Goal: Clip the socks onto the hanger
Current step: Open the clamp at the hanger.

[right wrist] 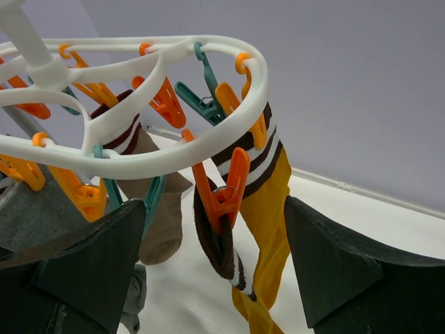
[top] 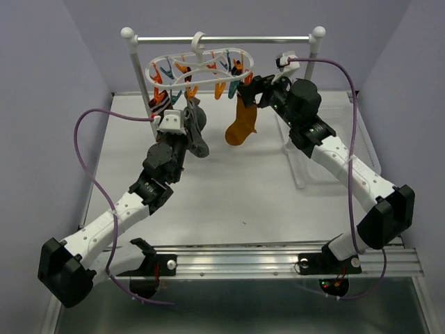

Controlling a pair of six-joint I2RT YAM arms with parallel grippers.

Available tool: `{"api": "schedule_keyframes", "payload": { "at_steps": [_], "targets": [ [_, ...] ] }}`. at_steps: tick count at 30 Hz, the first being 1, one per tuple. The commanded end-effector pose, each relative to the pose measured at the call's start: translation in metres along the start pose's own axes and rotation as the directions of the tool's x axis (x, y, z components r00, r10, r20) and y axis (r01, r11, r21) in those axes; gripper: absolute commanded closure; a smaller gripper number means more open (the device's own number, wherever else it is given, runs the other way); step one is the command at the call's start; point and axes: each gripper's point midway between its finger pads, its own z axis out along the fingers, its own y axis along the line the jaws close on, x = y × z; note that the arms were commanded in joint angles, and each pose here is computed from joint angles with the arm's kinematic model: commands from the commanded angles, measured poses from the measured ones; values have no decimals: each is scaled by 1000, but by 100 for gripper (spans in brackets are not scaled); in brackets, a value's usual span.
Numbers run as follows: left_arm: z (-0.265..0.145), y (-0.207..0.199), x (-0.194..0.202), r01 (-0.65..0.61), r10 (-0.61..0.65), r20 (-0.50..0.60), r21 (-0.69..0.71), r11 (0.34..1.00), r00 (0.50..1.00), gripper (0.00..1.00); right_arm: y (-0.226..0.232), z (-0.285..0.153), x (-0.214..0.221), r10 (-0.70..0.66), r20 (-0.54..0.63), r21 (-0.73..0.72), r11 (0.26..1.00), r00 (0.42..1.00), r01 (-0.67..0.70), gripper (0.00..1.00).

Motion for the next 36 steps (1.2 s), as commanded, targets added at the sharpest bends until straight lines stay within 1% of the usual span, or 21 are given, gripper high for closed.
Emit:
{"api": "schedule_keyframes", "payload": {
  "at_steps": [1,6,13,21,26,30,33,36],
  "targets": [
    [4,-4,-42,52,-53,103,15,999,993,100,14,7,-40,18,109,-59,998,994,-11,14],
    [4,-6,-42,53,-55,103,26,998,993,100,20,17,-31,43,87,-100,994,995,-34,15],
    [7,-8,-40,52,-54,96,30,998,994,100,37,5,-41,85,95,-185,981,992,-66,15],
    [10,-11,-40,46,-49,94,32,998,994,100,45,2,-38,105,78,-225,971,991,-85,15],
    [9,-10,-40,46,-49,95,29,998,994,100,34,-4,-45,92,105,-162,984,990,-74,14],
    [9,-11,-42,52,-56,98,36,998,994,100,10,-12,-49,48,134,-30,999,990,-44,12],
    [9,-12,-43,53,-57,99,41,998,993,100,0,-22,-51,17,132,26,999,991,-20,9],
    [10,-15,-42,50,-55,96,54,997,994,100,5,-34,-57,17,140,2,1000,990,-17,8]
  ]
}}
